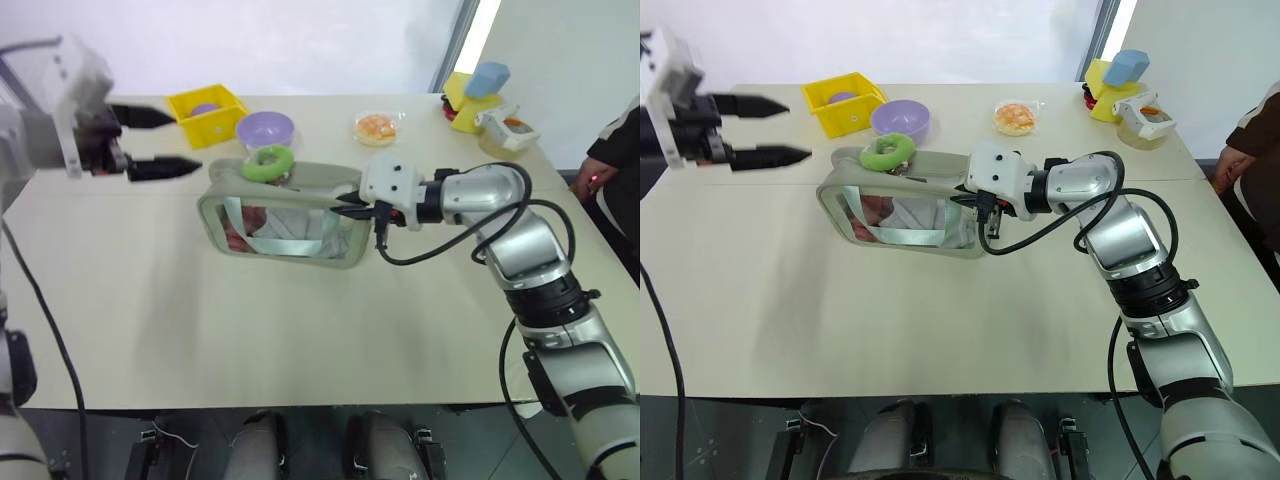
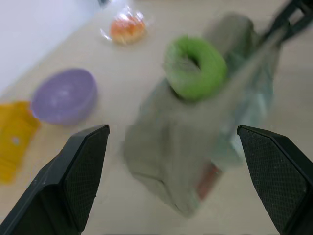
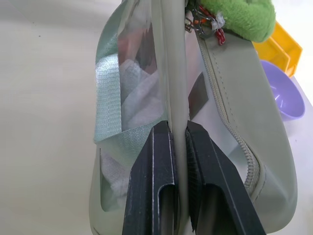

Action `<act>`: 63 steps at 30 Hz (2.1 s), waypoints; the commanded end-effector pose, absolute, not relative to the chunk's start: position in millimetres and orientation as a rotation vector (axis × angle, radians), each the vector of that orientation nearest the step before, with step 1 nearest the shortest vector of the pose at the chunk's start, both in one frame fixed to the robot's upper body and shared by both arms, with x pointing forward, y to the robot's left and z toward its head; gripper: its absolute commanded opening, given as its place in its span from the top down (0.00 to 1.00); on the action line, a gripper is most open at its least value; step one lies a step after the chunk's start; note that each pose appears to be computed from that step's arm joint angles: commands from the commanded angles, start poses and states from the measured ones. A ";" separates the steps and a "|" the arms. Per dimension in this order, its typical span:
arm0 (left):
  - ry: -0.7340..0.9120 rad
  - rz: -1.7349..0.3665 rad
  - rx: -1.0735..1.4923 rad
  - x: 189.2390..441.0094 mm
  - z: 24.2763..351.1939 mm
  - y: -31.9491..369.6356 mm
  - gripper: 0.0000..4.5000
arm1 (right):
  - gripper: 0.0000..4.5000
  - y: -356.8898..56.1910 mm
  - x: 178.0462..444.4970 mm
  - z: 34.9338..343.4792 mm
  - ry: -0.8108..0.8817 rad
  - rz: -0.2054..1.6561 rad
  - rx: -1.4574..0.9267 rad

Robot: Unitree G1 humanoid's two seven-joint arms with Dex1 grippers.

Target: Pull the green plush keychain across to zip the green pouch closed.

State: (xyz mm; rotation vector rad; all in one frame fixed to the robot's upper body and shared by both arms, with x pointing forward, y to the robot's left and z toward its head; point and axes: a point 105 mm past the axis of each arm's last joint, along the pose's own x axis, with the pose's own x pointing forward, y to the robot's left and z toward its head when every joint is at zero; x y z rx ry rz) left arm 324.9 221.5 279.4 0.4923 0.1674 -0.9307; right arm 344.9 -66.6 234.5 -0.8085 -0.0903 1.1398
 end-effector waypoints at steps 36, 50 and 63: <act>0.159 -0.936 0.559 336.4 244.9 211.8 1.00 | 0.29 -61.0 369.4 345.0 -0.102 1.141 -0.341; 0.166 -0.927 0.566 334.2 241.2 212.6 1.00 | 0.29 7.1 402.8 286.9 0.152 1.126 -0.248; 0.159 -0.917 0.556 336.2 238.8 213.7 1.00 | 0.99 -23.0 395.1 317.9 0.122 1.111 -0.152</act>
